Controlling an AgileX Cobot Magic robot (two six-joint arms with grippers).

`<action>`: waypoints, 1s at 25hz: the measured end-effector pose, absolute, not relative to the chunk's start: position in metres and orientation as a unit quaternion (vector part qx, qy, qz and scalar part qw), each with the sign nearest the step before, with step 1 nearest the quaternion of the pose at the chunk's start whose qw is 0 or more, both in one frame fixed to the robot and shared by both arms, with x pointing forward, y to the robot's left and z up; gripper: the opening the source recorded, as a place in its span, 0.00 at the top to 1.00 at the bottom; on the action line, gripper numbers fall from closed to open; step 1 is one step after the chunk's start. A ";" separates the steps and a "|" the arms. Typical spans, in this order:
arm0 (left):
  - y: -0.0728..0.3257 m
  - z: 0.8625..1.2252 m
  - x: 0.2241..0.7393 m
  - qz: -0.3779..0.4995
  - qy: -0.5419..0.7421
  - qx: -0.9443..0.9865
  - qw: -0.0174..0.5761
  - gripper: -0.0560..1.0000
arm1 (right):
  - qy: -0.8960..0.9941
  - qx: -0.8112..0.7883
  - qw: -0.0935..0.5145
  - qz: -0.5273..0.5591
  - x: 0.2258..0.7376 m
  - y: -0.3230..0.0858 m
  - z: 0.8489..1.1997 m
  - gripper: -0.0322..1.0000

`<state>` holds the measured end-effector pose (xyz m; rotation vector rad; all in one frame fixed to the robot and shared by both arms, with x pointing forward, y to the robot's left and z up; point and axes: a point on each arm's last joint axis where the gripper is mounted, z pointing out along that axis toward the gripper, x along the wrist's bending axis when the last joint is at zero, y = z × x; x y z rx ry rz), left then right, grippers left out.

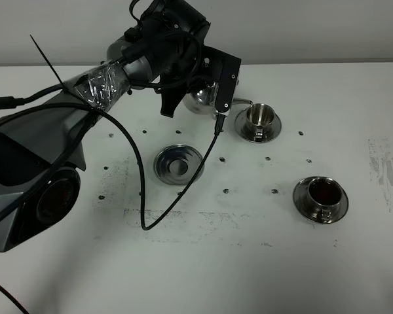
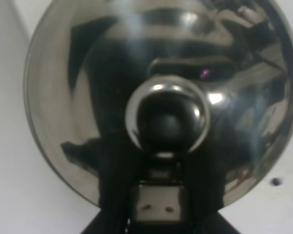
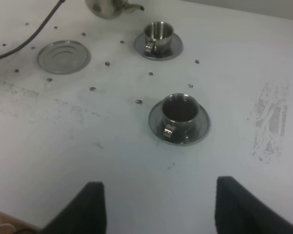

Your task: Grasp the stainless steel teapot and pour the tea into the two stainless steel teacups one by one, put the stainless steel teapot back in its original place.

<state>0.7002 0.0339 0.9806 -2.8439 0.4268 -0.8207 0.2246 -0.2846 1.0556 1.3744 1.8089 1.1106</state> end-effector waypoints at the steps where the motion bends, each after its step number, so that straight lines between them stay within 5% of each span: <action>1: 0.032 0.981 0.700 -0.279 0.145 -0.946 0.076 0.78 | 0.682 0.518 0.302 0.419 0.225 -0.285 1.056 0.51; 25: 0.003 0.958 0.703 -0.357 0.208 -0.901 0.132 0.78 | 0.682 0.519 0.305 0.416 0.225 -0.285 1.055 0.51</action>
